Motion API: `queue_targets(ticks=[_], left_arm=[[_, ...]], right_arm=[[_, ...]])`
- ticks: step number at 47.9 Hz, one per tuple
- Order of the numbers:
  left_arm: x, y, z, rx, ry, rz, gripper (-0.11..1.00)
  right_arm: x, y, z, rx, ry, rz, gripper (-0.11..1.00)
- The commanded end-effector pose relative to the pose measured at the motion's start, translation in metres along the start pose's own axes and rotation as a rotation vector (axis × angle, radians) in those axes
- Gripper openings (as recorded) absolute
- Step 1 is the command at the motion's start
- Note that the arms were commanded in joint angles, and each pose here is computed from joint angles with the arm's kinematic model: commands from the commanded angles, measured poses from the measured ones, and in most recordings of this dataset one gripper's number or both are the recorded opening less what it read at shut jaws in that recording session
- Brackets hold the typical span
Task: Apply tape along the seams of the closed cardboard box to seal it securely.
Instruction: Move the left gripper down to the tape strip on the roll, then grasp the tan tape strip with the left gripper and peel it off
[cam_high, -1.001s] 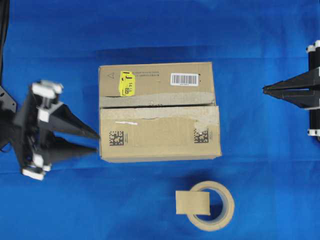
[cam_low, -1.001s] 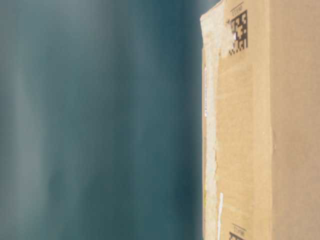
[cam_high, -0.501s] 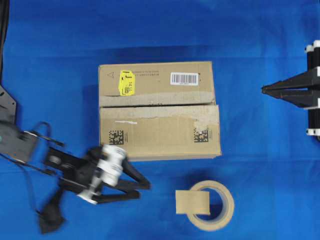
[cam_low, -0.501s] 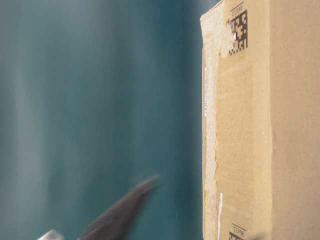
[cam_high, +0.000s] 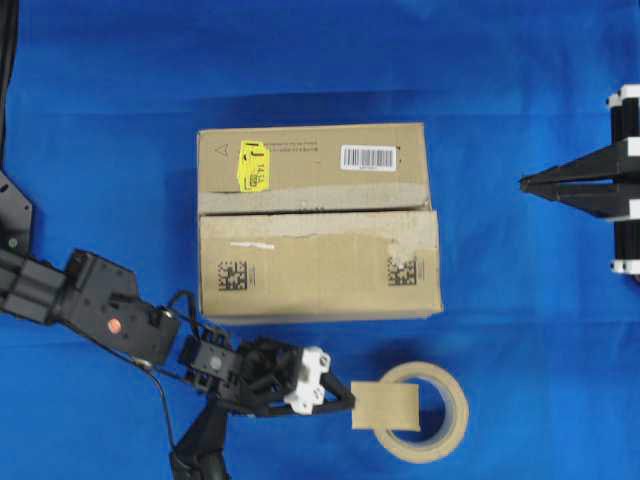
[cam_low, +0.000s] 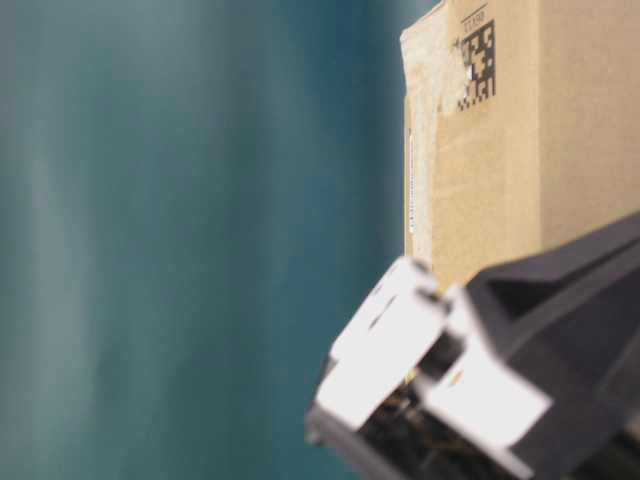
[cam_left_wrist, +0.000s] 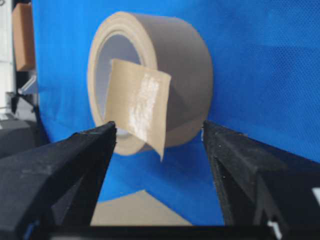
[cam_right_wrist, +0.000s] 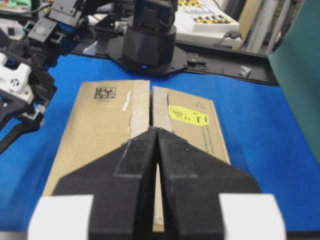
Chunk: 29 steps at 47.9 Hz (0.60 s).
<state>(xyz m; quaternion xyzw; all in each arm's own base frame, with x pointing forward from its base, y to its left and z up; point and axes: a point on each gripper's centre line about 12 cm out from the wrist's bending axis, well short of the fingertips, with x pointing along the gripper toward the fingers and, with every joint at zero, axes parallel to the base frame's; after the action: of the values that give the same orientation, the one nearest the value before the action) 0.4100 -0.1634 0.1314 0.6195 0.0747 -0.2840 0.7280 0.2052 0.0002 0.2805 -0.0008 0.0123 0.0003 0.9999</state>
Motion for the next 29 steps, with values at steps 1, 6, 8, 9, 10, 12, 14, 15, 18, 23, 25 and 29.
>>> queue_targets(ticks=[1, 6, 8, 9, 10, 12, 14, 15, 18, 23, 25, 29], left_arm=[[0.004, 0.015, 0.002, 0.000, -0.007, 0.039, 0.66], [0.010, 0.015, 0.001, 0.003, -0.004, 0.040, 0.66], [0.012, 0.014, 0.000, 0.002, -0.002, 0.039, 0.66], [0.012, 0.015, 0.000, 0.002, -0.001, 0.039, 0.66], [0.013, 0.014, -0.001, 0.002, -0.001, 0.038, 0.66], [0.014, 0.014, -0.001, 0.001, 0.001, 0.037, 0.66], [0.015, 0.014, -0.003, -0.002, 0.004, 0.039, 0.65], [0.015, 0.015, -0.002, 0.000, 0.003, 0.040, 0.65], [0.016, 0.016, -0.002, -0.003, 0.003, 0.040, 0.65], [0.017, 0.017, -0.002, -0.008, 0.003, 0.040, 0.62], [0.017, 0.017, -0.002, -0.014, 0.004, 0.036, 0.59], [0.018, 0.017, -0.003, -0.027, 0.008, 0.024, 0.48]], right_arm=[[0.002, 0.000, 0.011, 0.000, -0.029, 0.000, 0.02], [0.002, 0.000, 0.011, -0.002, -0.031, 0.000, 0.02], [0.002, 0.000, 0.011, -0.003, -0.031, 0.000, 0.02], [0.002, 0.000, 0.011, -0.002, -0.031, 0.000, 0.02], [0.002, 0.000, 0.011, -0.002, -0.029, 0.000, 0.02], [0.002, 0.000, 0.011, -0.003, -0.028, 0.000, 0.02], [0.002, 0.000, 0.011, -0.003, -0.029, 0.000, 0.02], [0.002, 0.000, 0.011, -0.003, -0.028, 0.000, 0.02], [0.002, 0.000, 0.011, -0.003, -0.028, 0.000, 0.02], [0.002, 0.000, 0.010, -0.003, -0.025, 0.000, 0.02], [0.002, 0.000, 0.010, -0.003, -0.025, 0.000, 0.02], [0.002, 0.000, 0.010, -0.003, -0.025, 0.000, 0.02]])
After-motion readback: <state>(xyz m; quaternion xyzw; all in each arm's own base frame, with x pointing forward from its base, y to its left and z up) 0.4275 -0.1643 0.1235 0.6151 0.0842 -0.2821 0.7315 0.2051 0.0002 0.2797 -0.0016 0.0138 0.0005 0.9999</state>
